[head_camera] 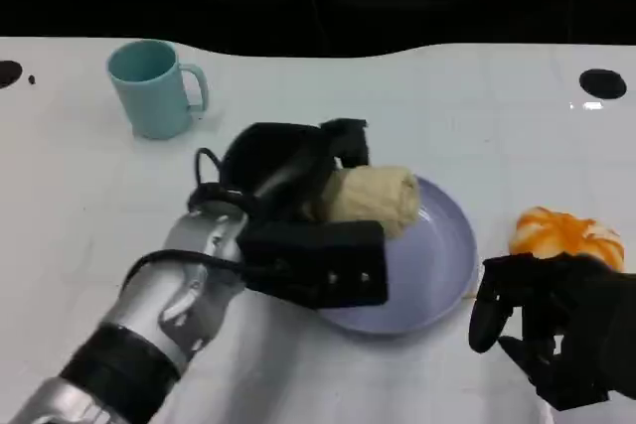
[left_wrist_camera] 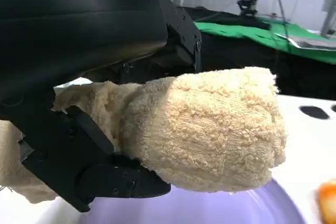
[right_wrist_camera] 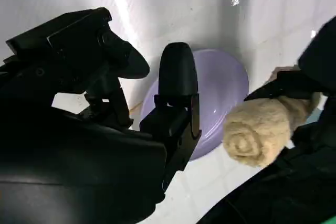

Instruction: Grasp the towel on the left side of the plate with the left hand and place it into the plate.

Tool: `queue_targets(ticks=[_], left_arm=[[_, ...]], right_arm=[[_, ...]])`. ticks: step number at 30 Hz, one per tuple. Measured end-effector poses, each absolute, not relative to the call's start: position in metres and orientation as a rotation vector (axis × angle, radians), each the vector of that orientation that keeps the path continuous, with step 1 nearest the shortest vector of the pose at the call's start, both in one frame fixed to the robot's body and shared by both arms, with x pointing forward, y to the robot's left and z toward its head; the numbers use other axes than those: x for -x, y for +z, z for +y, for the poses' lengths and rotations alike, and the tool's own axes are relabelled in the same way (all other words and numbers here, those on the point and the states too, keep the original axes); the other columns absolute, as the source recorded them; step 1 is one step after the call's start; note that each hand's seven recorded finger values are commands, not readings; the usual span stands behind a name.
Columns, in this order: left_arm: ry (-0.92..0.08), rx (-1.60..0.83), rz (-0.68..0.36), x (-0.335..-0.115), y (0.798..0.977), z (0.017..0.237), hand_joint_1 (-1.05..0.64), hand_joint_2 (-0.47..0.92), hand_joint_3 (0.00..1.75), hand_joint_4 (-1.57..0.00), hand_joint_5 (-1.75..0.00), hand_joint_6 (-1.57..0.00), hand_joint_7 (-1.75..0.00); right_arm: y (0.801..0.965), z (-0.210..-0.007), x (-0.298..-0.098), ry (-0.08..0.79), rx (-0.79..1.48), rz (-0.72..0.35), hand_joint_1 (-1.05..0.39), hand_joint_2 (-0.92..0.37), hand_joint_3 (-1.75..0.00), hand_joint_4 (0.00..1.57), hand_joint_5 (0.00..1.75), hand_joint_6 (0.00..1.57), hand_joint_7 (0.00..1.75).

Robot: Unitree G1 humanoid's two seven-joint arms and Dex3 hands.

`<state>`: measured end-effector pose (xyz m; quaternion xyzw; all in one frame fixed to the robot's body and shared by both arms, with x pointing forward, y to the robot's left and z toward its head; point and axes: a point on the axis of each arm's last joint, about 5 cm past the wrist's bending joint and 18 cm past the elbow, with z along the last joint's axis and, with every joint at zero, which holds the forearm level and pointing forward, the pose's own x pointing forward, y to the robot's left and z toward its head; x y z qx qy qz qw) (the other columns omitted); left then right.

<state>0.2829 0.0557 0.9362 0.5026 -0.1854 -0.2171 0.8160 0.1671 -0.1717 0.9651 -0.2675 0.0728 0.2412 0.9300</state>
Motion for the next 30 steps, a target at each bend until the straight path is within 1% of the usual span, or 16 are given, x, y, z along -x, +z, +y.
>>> queue_targets(ticks=[3,4,5,6,7,8,9,10,11,13,15,16,20,22,26,30], left_arm=[[-0.491,-1.061,-0.390,-0.280,0.936,0.046,-0.20,0.50,0.90,-0.89,-1.75,-0.62,-1.75],[-0.503,-1.063,-0.383,-0.280,0.936,0.043,-0.21,0.53,0.87,-0.88,-1.75,-0.63,-1.72],[-0.518,-1.064,-0.370,-0.279,0.935,0.040,-0.22,0.56,0.82,-0.88,-1.75,-0.64,-1.65],[-0.531,-1.065,-0.354,-0.279,0.934,0.037,-0.23,0.61,0.72,-0.85,-1.75,-0.67,-1.40],[-0.542,-1.066,-0.343,-0.278,0.933,0.035,-0.24,0.69,0.59,-0.82,-1.75,-0.74,-1.07],[-0.554,-1.070,-0.329,-0.278,0.933,0.033,-0.24,0.80,0.41,-0.72,-1.70,-0.82,-0.65],[-0.569,-1.076,-0.309,-0.278,0.932,0.031,-0.24,0.85,0.29,-0.65,-1.56,-0.84,-0.42],[-0.588,-1.085,-0.287,-0.278,0.933,0.030,-0.27,0.89,0.20,-0.57,-1.23,-0.79,-0.20],[-0.609,-1.098,-0.268,-0.279,0.934,0.028,-0.31,0.91,0.17,-0.52,-0.96,-0.71,-0.11],[-0.652,-1.143,-0.249,-0.279,0.936,0.027,-0.41,0.92,0.15,-0.44,-0.49,-0.51,-0.02],[-0.690,-1.198,-0.244,-0.280,0.937,0.027,-0.50,0.92,0.14,-0.37,-0.33,-0.40,-0.01],[-0.700,-1.218,-0.242,-0.280,0.937,0.028,-0.58,0.92,0.10,-0.31,-0.28,-0.30,0.00],[-0.719,-1.257,-0.224,-0.280,0.939,0.029,-0.72,0.92,0.03,-0.17,-0.23,-0.14,0.00],[-0.723,-1.261,-0.228,-0.280,0.942,0.029,-0.74,0.92,0.03,-0.14,-0.24,-0.12,0.00],[-0.727,-1.251,-0.243,-0.279,0.950,0.031,-0.77,0.92,0.05,-0.14,-0.28,-0.14,-0.02],[-0.729,-1.197,-0.244,-0.280,0.962,0.042,-0.77,0.92,0.05,-0.19,-0.33,-0.19,-0.04]], right_arm=[[0.965,-0.171,-0.167,0.496,0.548,0.149,-0.01,-0.60,-1.02,0.71,1.75,0.68,1.42],[0.965,-0.171,-0.167,0.496,0.548,0.149,-0.01,-0.61,-1.02,0.71,1.75,0.68,1.42],[0.965,-0.171,-0.167,0.497,0.548,0.149,-0.01,-0.61,-1.01,0.71,1.75,0.68,1.42],[0.965,-0.171,-0.167,0.498,0.548,0.148,-0.01,-0.61,-1.01,0.71,1.75,0.68,1.42],[0.965,-0.171,-0.167,0.498,0.548,0.148,-0.01,-0.61,-1.01,0.71,1.75,0.68,1.42],[0.965,-0.171,-0.167,0.499,0.547,0.149,-0.01,-0.61,-1.01,0.71,1.75,0.69,1.42],[0.965,-0.171,-0.167,0.498,0.547,0.152,-0.01,-0.61,-1.01,0.72,1.75,0.69,1.42],[0.965,-0.171,-0.166,0.496,0.546,0.157,-0.01,-0.61,-1.01,0.72,1.75,0.69,1.42],[0.965,-0.171,-0.166,0.496,0.545,0.160,-0.01,-0.61,-1.01,0.72,1.75,0.69,1.42],[0.965,-0.170,-0.166,0.498,0.544,0.161,-0.01,-0.61,-1.01,0.72,1.75,0.69,1.41],[0.965,-0.170,-0.166,0.498,0.544,0.160,-0.01,-0.61,-1.01,0.72,1.75,0.69,1.41],[0.965,-0.170,-0.166,0.498,0.544,0.160,-0.01,-0.61,-1.01,0.72,1.75,0.69,1.41],[0.966,-0.170,-0.166,0.499,0.544,0.158,-0.02,-0.61,-1.01,0.71,1.74,0.68,1.40],[0.966,-0.170,-0.166,0.499,0.544,0.157,-0.02,-0.61,-1.01,0.71,1.74,0.68,1.40],[0.966,-0.170,-0.166,0.499,0.546,0.156,-0.02,-0.60,-1.01,0.71,1.74,0.69,1.40],[0.966,-0.171,-0.167,0.499,0.547,0.154,-0.03,-0.59,-1.03,0.71,1.75,0.69,1.40]])
